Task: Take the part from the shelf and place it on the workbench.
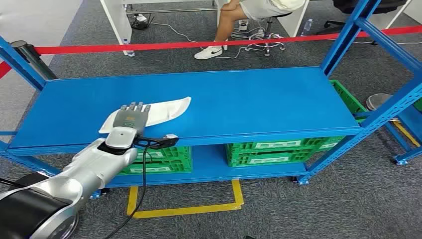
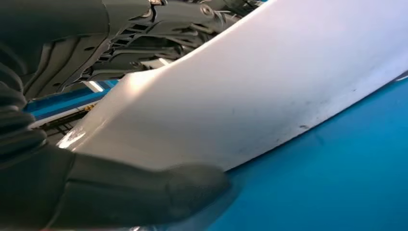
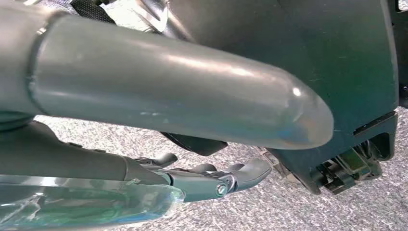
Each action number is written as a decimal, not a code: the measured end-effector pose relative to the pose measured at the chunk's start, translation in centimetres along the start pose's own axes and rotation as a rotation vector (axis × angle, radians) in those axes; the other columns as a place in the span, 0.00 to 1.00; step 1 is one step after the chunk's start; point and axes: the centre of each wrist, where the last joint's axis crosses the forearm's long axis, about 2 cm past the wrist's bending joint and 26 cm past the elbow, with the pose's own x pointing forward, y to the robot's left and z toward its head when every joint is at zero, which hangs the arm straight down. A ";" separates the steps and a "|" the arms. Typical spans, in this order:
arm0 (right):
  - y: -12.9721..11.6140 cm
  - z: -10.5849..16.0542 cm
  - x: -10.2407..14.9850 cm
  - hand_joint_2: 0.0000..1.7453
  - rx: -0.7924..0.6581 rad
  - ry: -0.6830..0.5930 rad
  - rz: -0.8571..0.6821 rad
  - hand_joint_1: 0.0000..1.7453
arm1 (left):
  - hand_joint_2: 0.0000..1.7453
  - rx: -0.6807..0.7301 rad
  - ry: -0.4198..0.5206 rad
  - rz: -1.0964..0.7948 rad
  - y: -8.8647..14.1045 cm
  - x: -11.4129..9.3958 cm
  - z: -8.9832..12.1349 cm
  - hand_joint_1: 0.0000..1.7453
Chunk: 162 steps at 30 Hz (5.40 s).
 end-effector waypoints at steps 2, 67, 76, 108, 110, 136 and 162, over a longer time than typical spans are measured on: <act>0.0 0.0 0.0 0.00 0.000 0.000 0.000 0.00 | 1.00 -0.001 0.000 -0.001 0.0 0.0 0.0 1.00; 4.0 0.2 -2.1 0.00 -0.224 -0.064 -0.059 0.00 | 1.00 0.578 -0.311 0.959 -11.0 -4.7 19.7 0.82; 4.4 0.1 -2.0 0.00 -0.181 -0.069 -0.098 0.00 | 1.00 0.642 -0.245 1.039 -11.3 -6.1 21.1 0.82; 5.0 0.3 -2.9 0.00 -0.154 -0.063 -0.117 0.00 | 1.00 0.666 -0.028 1.186 -13.0 -7.6 23.1 0.82; 5.0 0.3 -2.8 0.00 -0.155 -0.063 -0.116 0.00 | 1.00 0.667 -0.024 1.187 -13.0 -7.6 23.1 0.82; 4.9 0.5 -3.3 0.00 -0.156 -0.055 -0.117 0.00 | 1.00 0.747 0.060 1.197 -13.1 -7.8 24.0 0.82; 4.9 0.5 -3.3 0.00 -0.157 -0.054 -0.117 0.00 | 1.00 0.733 0.107 1.150 -13.4 -8.3 24.6 0.82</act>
